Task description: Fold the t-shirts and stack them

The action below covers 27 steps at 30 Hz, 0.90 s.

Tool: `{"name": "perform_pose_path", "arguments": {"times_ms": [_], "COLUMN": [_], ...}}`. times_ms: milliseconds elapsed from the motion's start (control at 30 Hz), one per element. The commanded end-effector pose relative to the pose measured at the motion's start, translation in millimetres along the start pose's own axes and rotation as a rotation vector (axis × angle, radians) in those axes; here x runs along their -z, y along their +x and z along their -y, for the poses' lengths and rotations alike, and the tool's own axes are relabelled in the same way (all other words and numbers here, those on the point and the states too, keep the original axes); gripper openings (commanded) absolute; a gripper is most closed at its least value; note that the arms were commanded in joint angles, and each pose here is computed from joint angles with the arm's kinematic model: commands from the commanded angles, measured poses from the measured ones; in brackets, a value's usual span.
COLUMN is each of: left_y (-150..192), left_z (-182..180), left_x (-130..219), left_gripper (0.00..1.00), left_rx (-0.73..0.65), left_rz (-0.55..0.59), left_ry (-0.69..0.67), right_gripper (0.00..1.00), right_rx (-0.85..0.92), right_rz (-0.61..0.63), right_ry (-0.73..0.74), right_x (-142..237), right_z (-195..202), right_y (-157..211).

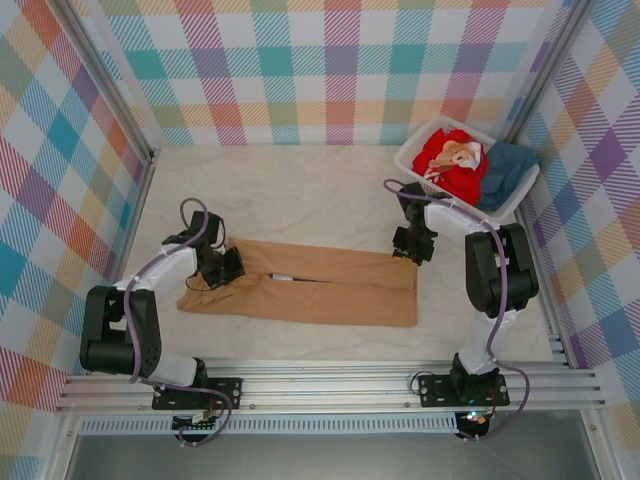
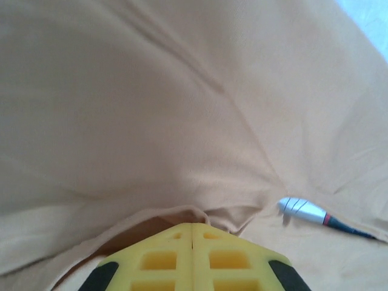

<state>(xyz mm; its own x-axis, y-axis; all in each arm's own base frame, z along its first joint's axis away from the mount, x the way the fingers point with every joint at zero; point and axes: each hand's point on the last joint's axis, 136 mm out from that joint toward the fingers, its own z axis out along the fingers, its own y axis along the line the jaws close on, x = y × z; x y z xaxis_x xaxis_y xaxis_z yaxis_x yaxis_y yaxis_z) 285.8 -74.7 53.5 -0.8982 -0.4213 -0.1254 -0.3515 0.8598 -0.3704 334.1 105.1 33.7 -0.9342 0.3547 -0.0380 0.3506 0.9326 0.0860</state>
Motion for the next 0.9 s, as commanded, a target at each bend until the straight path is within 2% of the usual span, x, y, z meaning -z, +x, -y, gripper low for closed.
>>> {"name": "perform_pose_path", "arguments": {"times_ms": [0,367,567,733,800,867], "left_y": [24.1,73.4,86.3,75.9,63.2,51.7], "left_z": [0.0,-7.0,-8.9,7.0,9.9,3.3], "left_x": [4.8,4.6,3.2,28.8,41.9,47.3], "left_gripper": [0.04,0.02,0.25,0.33,0.33,0.28], "left_rx": [0.021,0.079,0.098,0.089,0.111,0.175], "left_rz": [-0.055,-0.129,-0.174,-0.115,-0.052,-0.004], "left_ry": [0.012,0.020,0.025,0.071,0.059,0.009], "right_gripper": [0.30,0.29,0.30,0.29,0.29,0.29], "right_rx": [0.012,0.009,0.011,0.013,0.012,0.016], "right_rz": [-0.001,-0.007,-0.011,-0.004,0.001,0.005], "right_ry": [-0.014,-0.017,-0.012,-0.011,-0.015,-0.018], "right_x": [7.2,4.4,3.6,6.2,6.9,7.5], "right_z": [-1.2,0.4,1.7,2.1,1.7,1.3], "right_y": [5.9,10.1,11.4,11.6,11.1,11.5]}}
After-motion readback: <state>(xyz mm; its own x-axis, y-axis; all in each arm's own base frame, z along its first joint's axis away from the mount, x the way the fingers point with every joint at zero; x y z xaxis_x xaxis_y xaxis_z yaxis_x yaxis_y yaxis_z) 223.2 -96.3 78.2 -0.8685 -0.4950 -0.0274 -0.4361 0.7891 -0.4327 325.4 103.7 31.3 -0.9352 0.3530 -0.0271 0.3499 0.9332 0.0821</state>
